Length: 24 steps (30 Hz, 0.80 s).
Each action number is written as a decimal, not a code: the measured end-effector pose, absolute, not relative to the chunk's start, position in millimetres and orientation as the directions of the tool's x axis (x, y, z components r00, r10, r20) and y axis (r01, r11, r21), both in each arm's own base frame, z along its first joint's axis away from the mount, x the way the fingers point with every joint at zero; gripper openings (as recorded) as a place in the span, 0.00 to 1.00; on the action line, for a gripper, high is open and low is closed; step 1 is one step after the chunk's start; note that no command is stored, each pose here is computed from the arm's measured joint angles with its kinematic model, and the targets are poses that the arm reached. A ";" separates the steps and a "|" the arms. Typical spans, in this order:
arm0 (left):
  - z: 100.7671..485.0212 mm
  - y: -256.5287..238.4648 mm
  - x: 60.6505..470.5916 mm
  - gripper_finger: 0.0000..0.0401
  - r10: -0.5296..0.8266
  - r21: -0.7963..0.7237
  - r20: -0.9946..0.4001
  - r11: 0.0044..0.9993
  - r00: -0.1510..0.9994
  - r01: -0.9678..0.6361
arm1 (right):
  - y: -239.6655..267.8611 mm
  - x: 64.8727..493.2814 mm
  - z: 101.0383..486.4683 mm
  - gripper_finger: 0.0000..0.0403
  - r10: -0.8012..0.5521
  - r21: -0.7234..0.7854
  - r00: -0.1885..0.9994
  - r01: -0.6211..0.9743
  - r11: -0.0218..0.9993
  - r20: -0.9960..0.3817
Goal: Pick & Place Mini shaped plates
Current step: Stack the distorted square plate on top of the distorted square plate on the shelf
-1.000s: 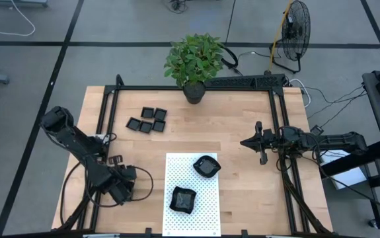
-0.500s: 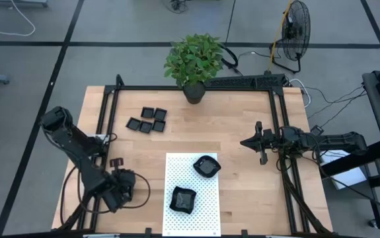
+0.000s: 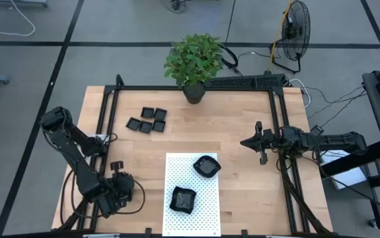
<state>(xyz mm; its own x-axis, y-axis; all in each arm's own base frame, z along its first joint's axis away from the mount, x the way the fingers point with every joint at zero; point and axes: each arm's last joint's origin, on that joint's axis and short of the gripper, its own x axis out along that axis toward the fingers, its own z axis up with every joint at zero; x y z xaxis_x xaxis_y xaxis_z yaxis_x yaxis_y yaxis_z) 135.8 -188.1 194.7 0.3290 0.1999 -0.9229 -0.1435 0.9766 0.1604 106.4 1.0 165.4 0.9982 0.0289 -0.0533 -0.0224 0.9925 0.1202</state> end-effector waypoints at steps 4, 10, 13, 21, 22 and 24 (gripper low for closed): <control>178.2 -182.1 131.3 0.29 0.206 0.171 -0.929 0.976 0.306 -0.136 | 0.9 106.4 165.4 0.00 0.029 0.120 0.998 -0.022 0.993 -0.053; 165.1 -178.1 126.1 0.29 0.182 0.142 -0.950 0.976 0.255 -0.166 | 1.0 106.4 165.4 0.00 0.029 0.120 0.998 -0.023 0.992 -0.053; 163.8 -177.5 125.6 0.29 0.182 0.143 -0.951 0.976 0.251 -0.167 | 1.0 106.4 165.4 0.00 0.029 0.120 0.998 -0.022 0.992 -0.053; 163.9 -179.5 127.1 0.29 0.162 0.119 -0.951 0.978 0.264 -0.172 | 0.9 106.4 165.4 0.00 0.029 0.120 0.998 -0.022 0.992 -0.053; 163.9 -179.9 127.3 0.29 0.158 0.116 -0.951 0.979 0.267 -0.169 | 1.0 106.4 165.4 0.00 0.029 0.120 0.998 -0.022 0.992 -0.054; 163.9 -179.8 128.1 0.29 0.155 0.113 -0.951 0.979 0.268 -0.169 | 1.0 106.4 165.4 0.00 0.029 0.120 0.998 -0.022 0.992 -0.053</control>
<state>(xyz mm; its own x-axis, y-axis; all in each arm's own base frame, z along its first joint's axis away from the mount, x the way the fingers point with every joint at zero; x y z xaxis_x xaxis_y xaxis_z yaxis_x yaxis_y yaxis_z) 128.1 -179.8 163.9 0.2684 0.1555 -0.9507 -0.1687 0.9792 0.1125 106.4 1.0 165.4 0.9982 0.0290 -0.0534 -0.0224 0.9925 0.1202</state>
